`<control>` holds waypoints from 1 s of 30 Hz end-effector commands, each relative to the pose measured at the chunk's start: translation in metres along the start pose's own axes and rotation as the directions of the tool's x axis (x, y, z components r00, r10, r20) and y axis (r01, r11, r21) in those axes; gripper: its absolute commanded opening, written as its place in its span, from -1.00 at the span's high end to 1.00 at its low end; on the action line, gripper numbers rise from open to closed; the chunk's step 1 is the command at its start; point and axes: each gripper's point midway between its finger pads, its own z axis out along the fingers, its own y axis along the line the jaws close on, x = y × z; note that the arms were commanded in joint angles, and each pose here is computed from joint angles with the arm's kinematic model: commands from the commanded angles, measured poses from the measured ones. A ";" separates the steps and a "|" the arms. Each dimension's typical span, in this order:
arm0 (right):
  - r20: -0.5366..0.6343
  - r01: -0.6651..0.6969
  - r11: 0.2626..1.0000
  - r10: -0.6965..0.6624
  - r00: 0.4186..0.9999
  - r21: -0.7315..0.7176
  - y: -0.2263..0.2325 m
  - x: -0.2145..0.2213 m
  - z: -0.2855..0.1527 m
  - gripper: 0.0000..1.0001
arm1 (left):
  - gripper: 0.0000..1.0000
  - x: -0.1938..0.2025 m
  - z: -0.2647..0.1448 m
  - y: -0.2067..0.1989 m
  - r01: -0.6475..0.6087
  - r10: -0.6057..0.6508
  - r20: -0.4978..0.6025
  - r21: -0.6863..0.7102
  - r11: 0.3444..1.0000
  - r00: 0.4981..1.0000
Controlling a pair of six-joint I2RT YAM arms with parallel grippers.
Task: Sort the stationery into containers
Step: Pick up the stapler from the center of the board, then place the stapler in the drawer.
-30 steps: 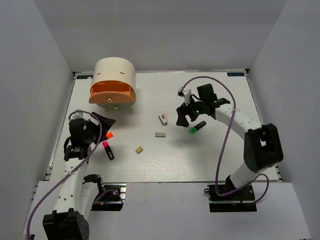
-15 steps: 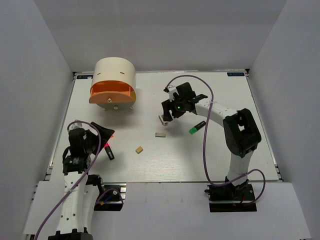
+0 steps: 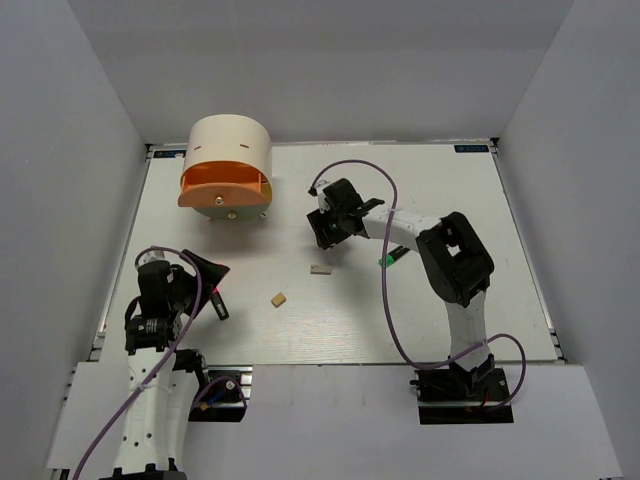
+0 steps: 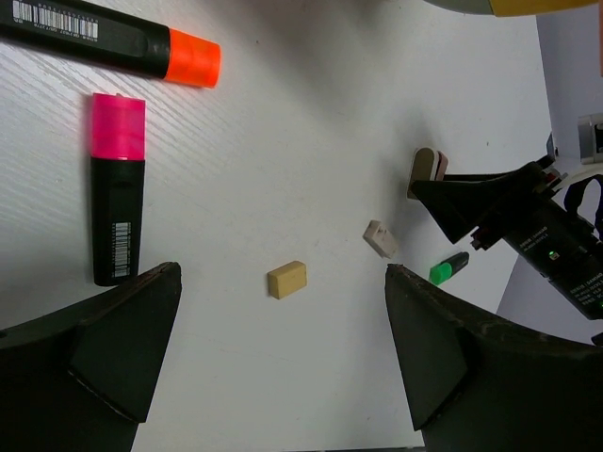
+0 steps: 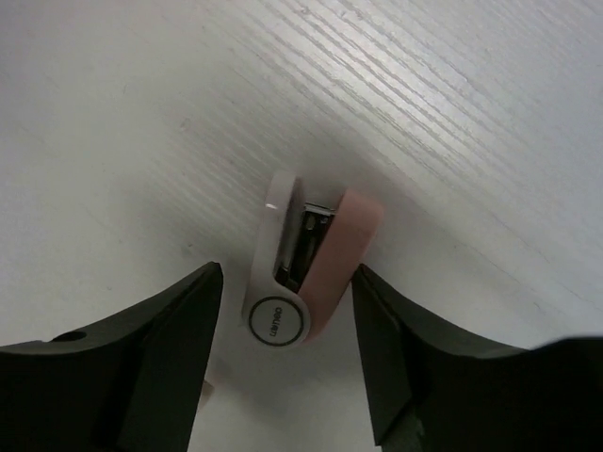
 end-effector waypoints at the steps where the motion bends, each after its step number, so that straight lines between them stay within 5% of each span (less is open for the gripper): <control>1: 0.064 0.018 0.997 -0.023 0.998 0.073 -0.011 -0.021 0.000 -0.24 | -0.99 -0.002 0.001 0.001 0.005 -0.005 0.009 -0.008 1.000 1.000; 5: 0.059 0.046 0.997 -0.049 0.997 0.063 -0.010 -0.019 -0.003 0.25 | -0.99 -0.001 0.005 0.002 0.004 -0.004 0.005 0.001 1.000 1.000; 11: 0.209 0.177 0.984 -0.168 0.963 -0.025 0.011 -0.050 -0.049 0.56 | -0.96 -0.004 0.009 -0.002 -0.002 0.001 0.014 0.025 1.000 1.000; 15: 0.468 0.382 0.919 -0.297 0.833 -0.096 0.049 -0.109 -0.125 0.65 | -0.94 0.000 0.015 -0.005 -0.003 0.002 0.008 0.061 0.998 1.000; 22: 0.709 0.664 0.743 -0.421 0.566 -0.088 0.104 -0.180 -0.194 0.65 | -0.94 -0.001 0.021 -0.012 -0.002 0.001 0.005 0.108 0.994 1.000; 30: 0.837 0.727 0.683 -0.353 0.418 -0.075 0.151 -0.254 -0.201 0.56 | -0.94 -0.003 0.023 -0.014 -0.014 0.012 0.013 0.116 0.993 1.000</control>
